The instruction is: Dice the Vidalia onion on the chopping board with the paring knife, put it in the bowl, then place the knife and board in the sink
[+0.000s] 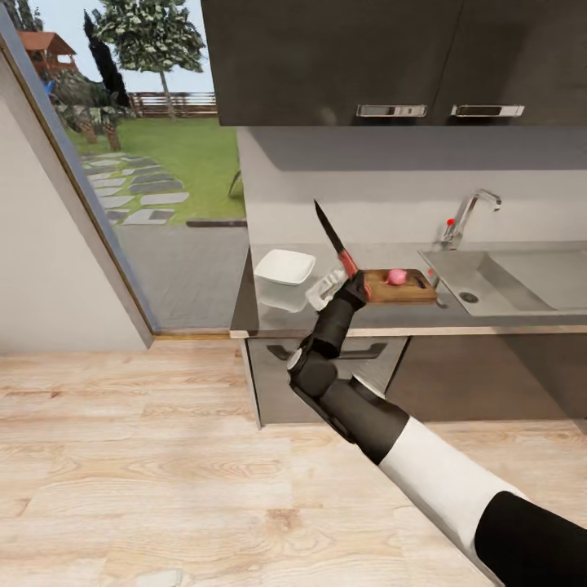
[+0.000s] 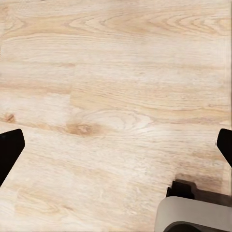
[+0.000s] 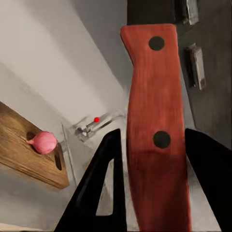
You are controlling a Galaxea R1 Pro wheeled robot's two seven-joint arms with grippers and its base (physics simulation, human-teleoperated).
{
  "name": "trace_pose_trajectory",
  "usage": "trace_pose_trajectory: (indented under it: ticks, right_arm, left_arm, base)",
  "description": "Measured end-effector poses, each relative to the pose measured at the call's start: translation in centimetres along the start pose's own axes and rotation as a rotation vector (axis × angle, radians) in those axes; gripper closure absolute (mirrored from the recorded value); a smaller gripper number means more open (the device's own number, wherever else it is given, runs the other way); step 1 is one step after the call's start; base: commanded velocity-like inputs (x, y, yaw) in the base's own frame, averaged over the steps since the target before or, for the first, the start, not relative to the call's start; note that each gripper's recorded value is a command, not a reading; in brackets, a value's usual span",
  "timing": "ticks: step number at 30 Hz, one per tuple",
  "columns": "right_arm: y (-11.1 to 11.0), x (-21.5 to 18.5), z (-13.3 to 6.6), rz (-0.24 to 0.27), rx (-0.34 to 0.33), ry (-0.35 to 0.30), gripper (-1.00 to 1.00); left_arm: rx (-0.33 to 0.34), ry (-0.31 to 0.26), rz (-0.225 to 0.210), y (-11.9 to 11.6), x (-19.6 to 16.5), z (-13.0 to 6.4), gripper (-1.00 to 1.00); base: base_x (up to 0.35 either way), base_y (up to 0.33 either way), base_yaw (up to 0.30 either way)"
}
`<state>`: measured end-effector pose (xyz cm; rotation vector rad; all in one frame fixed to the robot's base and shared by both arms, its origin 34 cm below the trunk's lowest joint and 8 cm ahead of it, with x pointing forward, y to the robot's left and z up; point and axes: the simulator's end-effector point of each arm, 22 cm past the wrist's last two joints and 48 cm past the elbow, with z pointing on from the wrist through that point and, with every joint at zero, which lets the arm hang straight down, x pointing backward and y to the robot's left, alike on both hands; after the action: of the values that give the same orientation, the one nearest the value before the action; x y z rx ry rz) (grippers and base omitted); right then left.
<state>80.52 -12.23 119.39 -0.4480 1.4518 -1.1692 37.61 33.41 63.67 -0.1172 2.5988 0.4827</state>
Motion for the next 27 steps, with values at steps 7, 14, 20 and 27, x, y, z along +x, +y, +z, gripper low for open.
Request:
trace_pose_trajectory:
  ticks: [7, 14, 20, 27]
  right_arm:
    - [-1.5, -1.9, -1.2, -0.099, 0.097, -0.091, 1.00]
    - [0.2, -4.0, -3.7, -0.153, 0.084, -0.190, 1.00]
    - [3.2, -1.9, -3.2, -0.255, 0.056, -0.166, 1.00]
    - [4.3, -1.0, -3.0, -0.299, 0.043, -0.155, 1.00]
  left_arm:
    - [0.028, 0.088, 0.021, -2.3, 1.9, -0.8, -1.00]
    - [0.037, 0.167, 0.044, -3.0, 3.6, -1.2, -1.00]
    - [0.036, 0.173, 0.042, -3.0, 3.8, -1.3, -1.00]
    - [0.039, 0.174, 0.040, -3.1, 3.8, -1.3, -1.00]
  base:
    - [0.155, -0.245, 0.000]
    - [0.164, -0.257, 0.000]
    - [0.104, -0.293, 0.000]
    - [0.196, -0.249, 0.000]
